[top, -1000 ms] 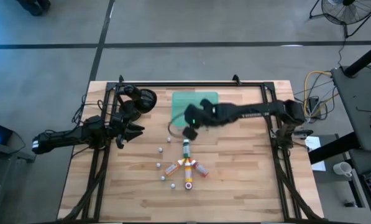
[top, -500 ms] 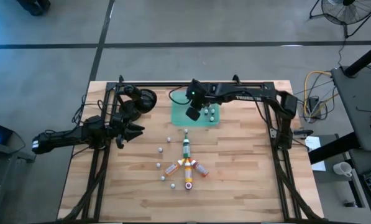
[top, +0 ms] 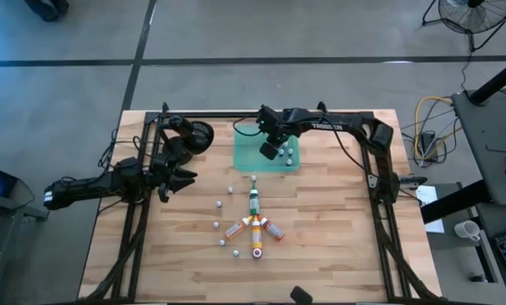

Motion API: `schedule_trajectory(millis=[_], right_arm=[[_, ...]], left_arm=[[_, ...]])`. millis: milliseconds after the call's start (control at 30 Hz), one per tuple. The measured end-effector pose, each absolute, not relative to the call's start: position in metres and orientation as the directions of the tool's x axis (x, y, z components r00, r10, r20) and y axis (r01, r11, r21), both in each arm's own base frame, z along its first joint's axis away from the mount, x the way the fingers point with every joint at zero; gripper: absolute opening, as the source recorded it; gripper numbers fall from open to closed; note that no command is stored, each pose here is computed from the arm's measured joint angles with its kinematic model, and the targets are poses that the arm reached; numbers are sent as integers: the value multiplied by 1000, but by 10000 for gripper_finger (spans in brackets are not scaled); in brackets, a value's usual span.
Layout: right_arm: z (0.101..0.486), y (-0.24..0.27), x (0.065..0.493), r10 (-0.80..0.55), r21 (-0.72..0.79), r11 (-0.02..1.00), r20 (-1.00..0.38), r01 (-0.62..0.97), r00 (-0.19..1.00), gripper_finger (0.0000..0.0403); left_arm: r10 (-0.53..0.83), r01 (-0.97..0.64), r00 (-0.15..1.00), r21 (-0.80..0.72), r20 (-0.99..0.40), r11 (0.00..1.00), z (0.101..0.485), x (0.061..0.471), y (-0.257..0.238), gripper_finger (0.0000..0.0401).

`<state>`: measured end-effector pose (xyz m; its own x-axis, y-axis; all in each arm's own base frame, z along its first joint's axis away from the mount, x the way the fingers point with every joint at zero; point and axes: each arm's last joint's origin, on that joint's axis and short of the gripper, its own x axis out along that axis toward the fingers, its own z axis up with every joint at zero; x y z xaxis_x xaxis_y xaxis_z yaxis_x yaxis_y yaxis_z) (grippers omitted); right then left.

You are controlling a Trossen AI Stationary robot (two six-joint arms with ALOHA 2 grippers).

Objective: Pick & Place food coloring
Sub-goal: Put the bottom center small green food coloring bottle into the bin

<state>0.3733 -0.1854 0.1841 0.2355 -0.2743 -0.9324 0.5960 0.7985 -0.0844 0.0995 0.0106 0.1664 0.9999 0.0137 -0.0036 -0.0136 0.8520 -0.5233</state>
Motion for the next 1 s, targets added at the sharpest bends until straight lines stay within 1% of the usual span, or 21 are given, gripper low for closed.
schedule_trajectory(millis=[167,300,433,800,1000], right_arm=[[175,-198,366,-262,-86,770,-946,632,190,50],[169,-202,366,-213,-42,779,-956,625,201,50],[168,-202,366,-211,-43,787,-956,616,203,53],[166,-202,366,-204,-50,808,-959,587,198,113],[176,-199,362,-198,-47,816,-959,576,202,141]], left_arm=[[14,-13,1000,-523,-3,852,167,99,11,106],[14,-14,1000,-523,-3,852,167,99,11,106],[13,-13,1000,-523,-3,852,167,99,11,106],[13,-13,1000,-523,-4,852,166,99,11,106],[13,-13,1000,-523,-4,852,166,99,11,106]])
